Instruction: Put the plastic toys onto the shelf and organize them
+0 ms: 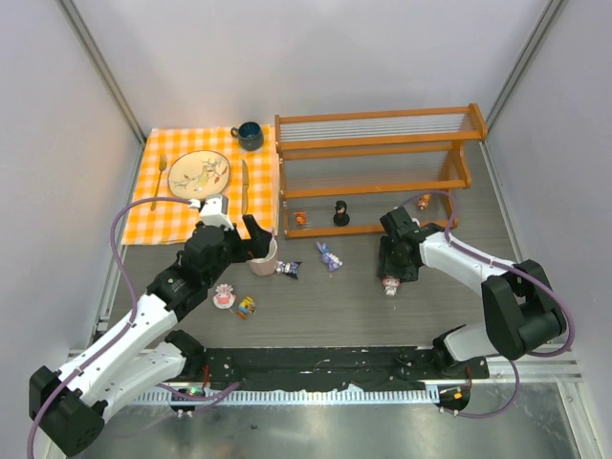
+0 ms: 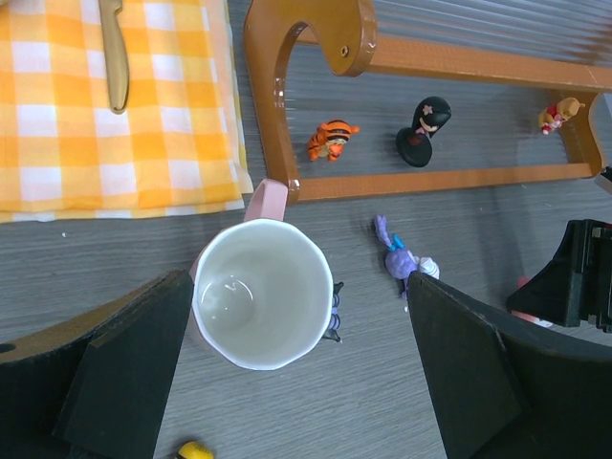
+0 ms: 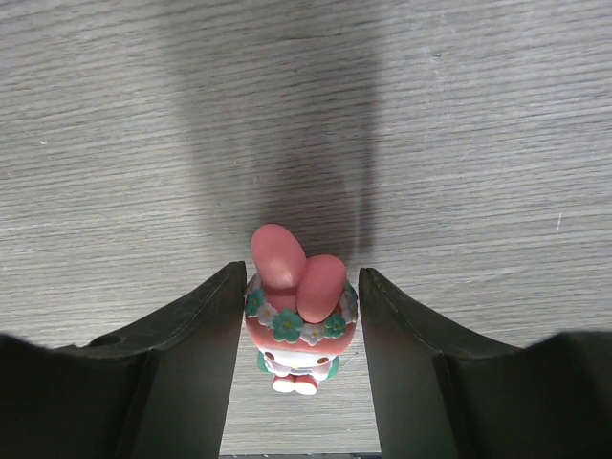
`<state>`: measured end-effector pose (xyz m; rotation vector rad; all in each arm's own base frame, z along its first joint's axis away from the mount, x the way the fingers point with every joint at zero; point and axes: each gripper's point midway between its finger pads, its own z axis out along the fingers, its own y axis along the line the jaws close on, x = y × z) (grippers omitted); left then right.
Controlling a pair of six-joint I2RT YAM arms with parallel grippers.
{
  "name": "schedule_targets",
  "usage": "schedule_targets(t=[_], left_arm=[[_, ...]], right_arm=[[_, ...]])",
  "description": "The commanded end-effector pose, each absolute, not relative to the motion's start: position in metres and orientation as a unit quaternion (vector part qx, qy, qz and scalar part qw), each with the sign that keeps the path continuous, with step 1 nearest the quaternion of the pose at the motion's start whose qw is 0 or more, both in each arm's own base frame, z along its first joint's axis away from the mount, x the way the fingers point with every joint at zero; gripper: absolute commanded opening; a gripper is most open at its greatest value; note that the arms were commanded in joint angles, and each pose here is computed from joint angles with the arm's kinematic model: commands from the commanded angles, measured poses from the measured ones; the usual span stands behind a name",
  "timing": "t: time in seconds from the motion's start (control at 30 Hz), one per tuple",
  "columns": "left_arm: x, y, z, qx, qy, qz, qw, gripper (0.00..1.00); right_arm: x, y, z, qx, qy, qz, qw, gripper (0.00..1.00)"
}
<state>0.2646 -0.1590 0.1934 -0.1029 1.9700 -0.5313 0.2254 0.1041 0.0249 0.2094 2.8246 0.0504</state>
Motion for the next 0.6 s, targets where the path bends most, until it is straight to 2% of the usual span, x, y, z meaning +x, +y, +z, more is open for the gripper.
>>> schedule_targets(t=[0.0, 0.1, 0.17, 0.37, 0.4, 0.53, 0.57], left_arm=[[0.266, -0.163, 0.203, -0.042, 0.811, -0.237, 0.534, 1.0], [0.265, -0.163, 0.202, -0.042, 0.811, -0.237, 0.534, 1.0], [0.265, -0.163, 0.202, -0.043, 0.81, -0.238, 0.534, 1.0], [0.264, -0.162, 0.202, -0.043, 0.81, -0.238, 0.534, 1.0], [0.264, -0.162, 0.202, -0.043, 0.81, -0.237, 0.534, 1.0], [0.264, -0.16, 0.203, -0.045, 0.808, -0.236, 0.538, 1.0], [0.264, -0.16, 0.202, -0.045, 0.809, -0.235, 0.537, 1.0]], right_arm=[[0.233, 0.103, 0.034, 0.08, 0.982, 0.007, 0.169, 0.55], [0.232, 0.104, 0.033, 0.077, 0.983, 0.009, 0.167, 0.54], [0.232, 0.104, 0.033, 0.076, 0.983, 0.01, 0.167, 0.48], [0.235, 0.106, 0.038, 0.072, 0.981, 0.018, 0.18, 0.12], [0.236, 0.107, 0.04, 0.071, 0.98, 0.022, 0.186, 0.01], [0.248, 0.113, 0.057, 0.051, 0.97, 0.05, 0.232, 0.01], [0.257, 0.117, 0.07, 0.047, 0.961, 0.067, 0.266, 0.01]])
